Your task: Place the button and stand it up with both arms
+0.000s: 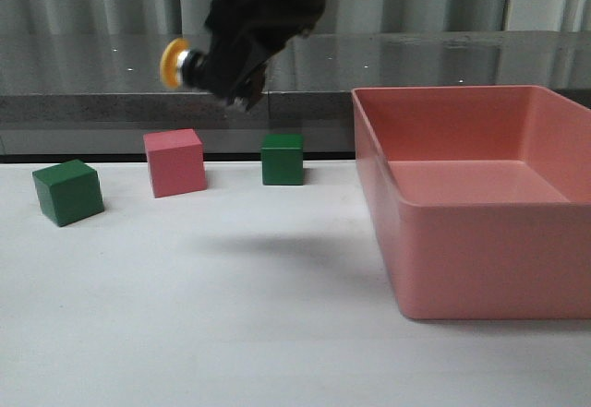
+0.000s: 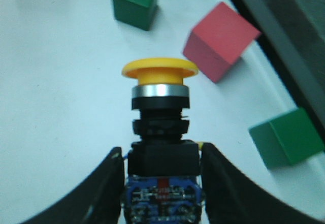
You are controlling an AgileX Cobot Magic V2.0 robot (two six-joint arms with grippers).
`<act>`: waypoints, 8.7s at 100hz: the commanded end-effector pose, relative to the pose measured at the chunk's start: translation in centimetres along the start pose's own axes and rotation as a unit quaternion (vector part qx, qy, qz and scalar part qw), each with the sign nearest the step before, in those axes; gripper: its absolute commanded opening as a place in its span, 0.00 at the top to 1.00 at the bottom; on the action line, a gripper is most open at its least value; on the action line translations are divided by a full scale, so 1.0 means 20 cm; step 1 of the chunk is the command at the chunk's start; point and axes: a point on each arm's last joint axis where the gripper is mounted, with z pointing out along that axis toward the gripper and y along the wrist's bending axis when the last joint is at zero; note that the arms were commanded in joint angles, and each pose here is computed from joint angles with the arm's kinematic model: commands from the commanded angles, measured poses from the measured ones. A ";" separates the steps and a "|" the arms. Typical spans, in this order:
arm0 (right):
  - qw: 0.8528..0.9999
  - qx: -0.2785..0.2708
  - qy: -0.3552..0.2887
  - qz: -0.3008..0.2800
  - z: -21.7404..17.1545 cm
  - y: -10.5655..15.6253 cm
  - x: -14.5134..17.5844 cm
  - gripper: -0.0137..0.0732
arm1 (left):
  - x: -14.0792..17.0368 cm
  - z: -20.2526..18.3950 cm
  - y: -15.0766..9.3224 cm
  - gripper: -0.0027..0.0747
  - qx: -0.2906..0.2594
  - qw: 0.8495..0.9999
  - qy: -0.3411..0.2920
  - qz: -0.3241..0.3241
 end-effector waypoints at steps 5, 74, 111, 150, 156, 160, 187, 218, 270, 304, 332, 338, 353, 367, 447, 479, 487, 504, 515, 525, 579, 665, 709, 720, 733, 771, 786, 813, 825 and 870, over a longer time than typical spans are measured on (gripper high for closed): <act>0.997 -0.004 -0.028 -0.067 0.07 0.04 -0.09 0.85 | 0.03 -0.01 0.00 0.99 -0.001 1.000 -0.031 -0.004; 0.996 -0.047 0.025 -0.073 0.39 0.09 0.04 0.22 | 0.03 -0.01 0.00 0.99 -0.001 1.000 -0.031 -0.004; 0.995 0.038 -0.055 0.078 -0.14 -0.11 -0.08 0.22 | 0.03 -0.01 0.00 0.99 -0.001 1.000 -0.031 -0.004; 0.941 0.227 -0.113 0.226 -0.96 -0.33 0.32 0.22 | 0.03 -0.01 0.00 0.99 -0.001 1.000 -0.031 -0.004; 0.924 0.253 -0.117 0.261 -1.06 -0.29 0.42 0.22 | 0.03 -0.01 0.00 0.99 -0.001 1.000 -0.031 -0.004; 0.912 0.270 -0.119 0.286 -1.12 -0.26 0.48 0.22 | 0.03 -0.01 0.00 0.99 -0.001 1.000 -0.031 -0.004; 0.869 0.340 -0.119 0.338 -1.29 0.04 0.79 0.22 | 0.03 -0.01 0.00 0.99 0.000 0.999 -0.031 0.022; 0.846 0.378 -0.165 0.337 -1.27 0.45 1.00 0.34 | 0.03 -0.01 0.00 0.99 0.000 0.999 -0.031 0.022; 0.842 0.387 -0.184 0.328 -1.24 0.63 1.10 0.92 | -0.03 -0.02 0.01 0.99 -0.009 0.993 -0.100 -0.070; 0.843 0.383 -0.184 0.330 -1.23 0.63 1.10 0.92 | -0.33 0.08 0.01 0.99 0.016 0.989 0.050 -0.135; 0.843 0.381 -0.184 0.332 -1.23 0.63 1.10 0.92 | -0.53 0.54 -0.04 0.99 0.085 0.963 0.254 -0.019; 0.844 0.379 -0.183 0.333 -1.23 0.63 1.10 0.92 | -0.52 0.64 -0.07 0.99 0.114 0.955 0.274 0.017; 0.844 0.375 -0.184 0.338 -1.23 0.63 1.09 0.92 | -0.47 0.86 -0.15 0.95 0.167 0.932 0.310 0.081; 0.844 0.374 -0.184 0.338 -1.23 0.63 1.10 0.92 | -0.42 1.03 -0.22 0.70 0.210 0.913 0.321 0.137; 0.844 0.374 -0.185 0.338 -1.23 0.63 1.09 0.92 | -0.01 1.36 -0.33 0.31 0.217 0.898 0.366 0.113; 0.845 0.370 -0.182 0.340 -1.22 0.64 1.10 0.92 | -0.05 1.36 -0.52 0.31 0.526 0.787 0.298 0.121; 0.846 0.368 -0.180 0.341 -1.22 0.64 1.10 0.92 | -0.03 1.37 -0.54 0.31 0.556 0.771 0.266 0.158; 0.847 0.366 -0.178 0.341 -1.22 0.64 1.10 0.92 | 0.04 1.46 -0.50 0.31 0.494 0.803 0.256 0.213; 0.847 0.366 -0.178 0.341 -1.22 0.64 1.10 0.92 | 0.03 1.47 -0.51 0.32 0.481 0.821 0.250 0.179; 0.847 0.366 -0.178 0.341 -1.22 0.64 1.10 0.92 | 0.01 1.47 -0.53 0.32 0.507 0.809 0.208 0.212; 0.847 0.367 -0.178 0.341 -1.22 0.64 1.10 0.92 | 0.20 1.47 -0.41 0.32 0.613 0.770 0.136 0.116; 0.847 0.366 -0.176 0.343 -1.21 0.64 1.11 0.92 | 0.53 1.41 -0.42 0.39 0.636 0.744 0.165 0.121; 0.847 0.366 -0.176 0.343 -1.21 0.64 1.11 0.92 | 0.56 1.42 -0.42 0.96 0.632 0.750 0.166 0.105; 0.847 0.366 -0.176 0.343 -1.21 0.64 1.11 0.92 | 0.52 1.41 -0.42 0.99 0.643 0.742 0.158 0.102; 0.847 0.366 -0.176 0.343 -1.21 0.64 1.11 0.92 | 0.39 1.43 -0.41 0.99 0.646 0.736 0.161 0.120; 0.847 0.367 -0.177 0.342 -1.21 0.64 1.11 0.92 | -0.23 1.48 -0.39 0.99 0.526 0.729 0.201 0.391; 0.847 0.367 -0.177 0.342 -1.21 0.64 1.11 0.92 | -0.29 1.45 -0.47 0.99 0.498 0.690 0.225 0.475; 0.847 0.366 -0.176 0.343 -1.21 0.64 1.11 0.92 | -0.26 1.40 -0.66 0.99 0.429 0.559 0.255 0.662; 0.847 0.365 -0.176 0.343 -1.21 0.64 1.11 0.92 | -0.24 1.39 -0.75 0.99 0.411 0.528 0.247 0.701; 0.848 0.364 -0.175 0.344 -1.21 0.64 1.11 0.92 | -0.07 1.40 -0.88 0.99 0.425 0.462 0.259 0.734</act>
